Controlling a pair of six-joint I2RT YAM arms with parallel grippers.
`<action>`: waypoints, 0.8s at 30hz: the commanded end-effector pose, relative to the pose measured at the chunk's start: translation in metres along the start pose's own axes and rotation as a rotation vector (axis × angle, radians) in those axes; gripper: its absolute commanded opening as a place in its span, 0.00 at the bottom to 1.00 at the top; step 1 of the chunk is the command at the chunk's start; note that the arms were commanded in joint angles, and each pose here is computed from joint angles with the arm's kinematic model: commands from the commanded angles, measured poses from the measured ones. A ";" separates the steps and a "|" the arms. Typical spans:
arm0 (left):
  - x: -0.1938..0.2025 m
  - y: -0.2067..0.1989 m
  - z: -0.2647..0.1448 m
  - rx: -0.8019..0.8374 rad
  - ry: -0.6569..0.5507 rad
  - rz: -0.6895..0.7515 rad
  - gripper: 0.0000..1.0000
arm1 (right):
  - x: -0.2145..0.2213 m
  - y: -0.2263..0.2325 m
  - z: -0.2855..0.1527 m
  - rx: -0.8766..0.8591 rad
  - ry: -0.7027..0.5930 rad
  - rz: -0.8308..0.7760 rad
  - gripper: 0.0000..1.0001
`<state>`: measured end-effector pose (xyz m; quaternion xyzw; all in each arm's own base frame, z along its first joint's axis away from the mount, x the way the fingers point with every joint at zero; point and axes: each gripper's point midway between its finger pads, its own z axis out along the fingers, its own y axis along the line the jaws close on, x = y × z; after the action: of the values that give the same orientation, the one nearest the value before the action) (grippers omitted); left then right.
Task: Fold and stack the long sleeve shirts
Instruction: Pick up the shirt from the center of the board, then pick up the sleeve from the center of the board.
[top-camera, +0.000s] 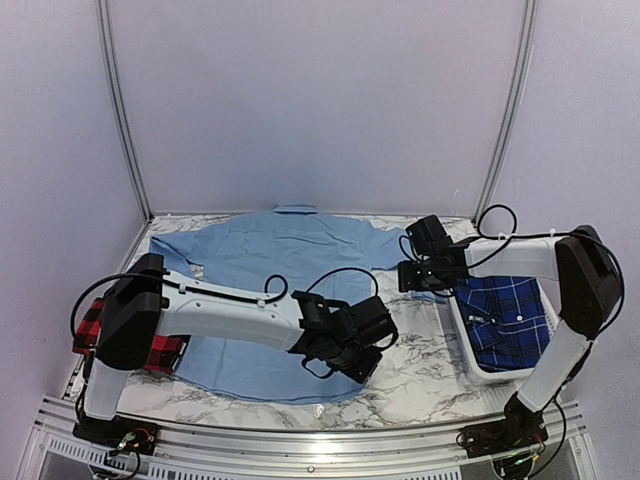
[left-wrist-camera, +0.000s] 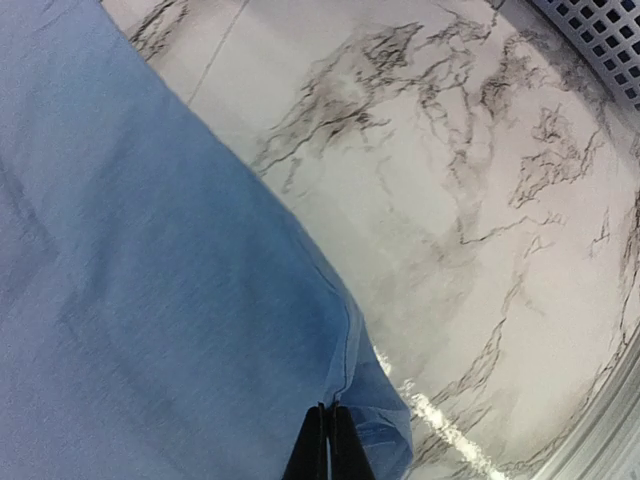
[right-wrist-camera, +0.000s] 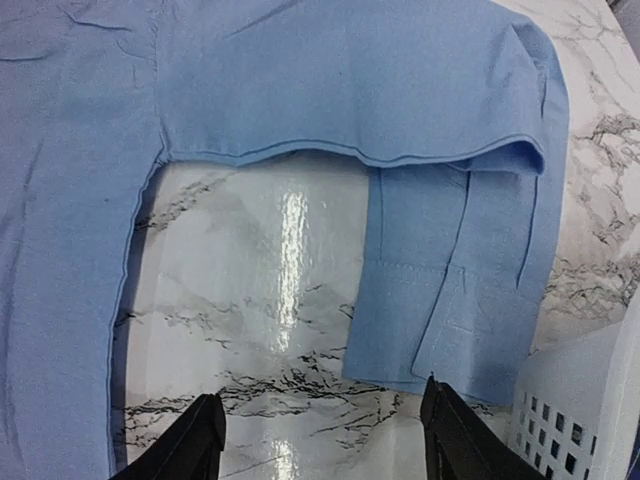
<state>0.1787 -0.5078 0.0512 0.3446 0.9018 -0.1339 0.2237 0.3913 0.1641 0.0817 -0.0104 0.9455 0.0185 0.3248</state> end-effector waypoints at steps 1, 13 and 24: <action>-0.017 0.031 -0.027 0.015 -0.071 -0.086 0.00 | 0.017 -0.007 0.013 0.059 0.031 0.019 0.62; -0.002 0.044 -0.027 0.094 -0.049 -0.127 0.00 | 0.024 -0.031 0.052 0.267 0.022 0.029 0.55; -0.006 0.045 -0.028 0.114 -0.051 -0.126 0.00 | 0.040 -0.034 0.073 0.278 0.049 0.053 0.35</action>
<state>0.2019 -0.4622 0.0525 0.2968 0.9152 -0.1804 0.2042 0.4161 0.1339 0.0249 0.0612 0.9366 -0.1011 0.3300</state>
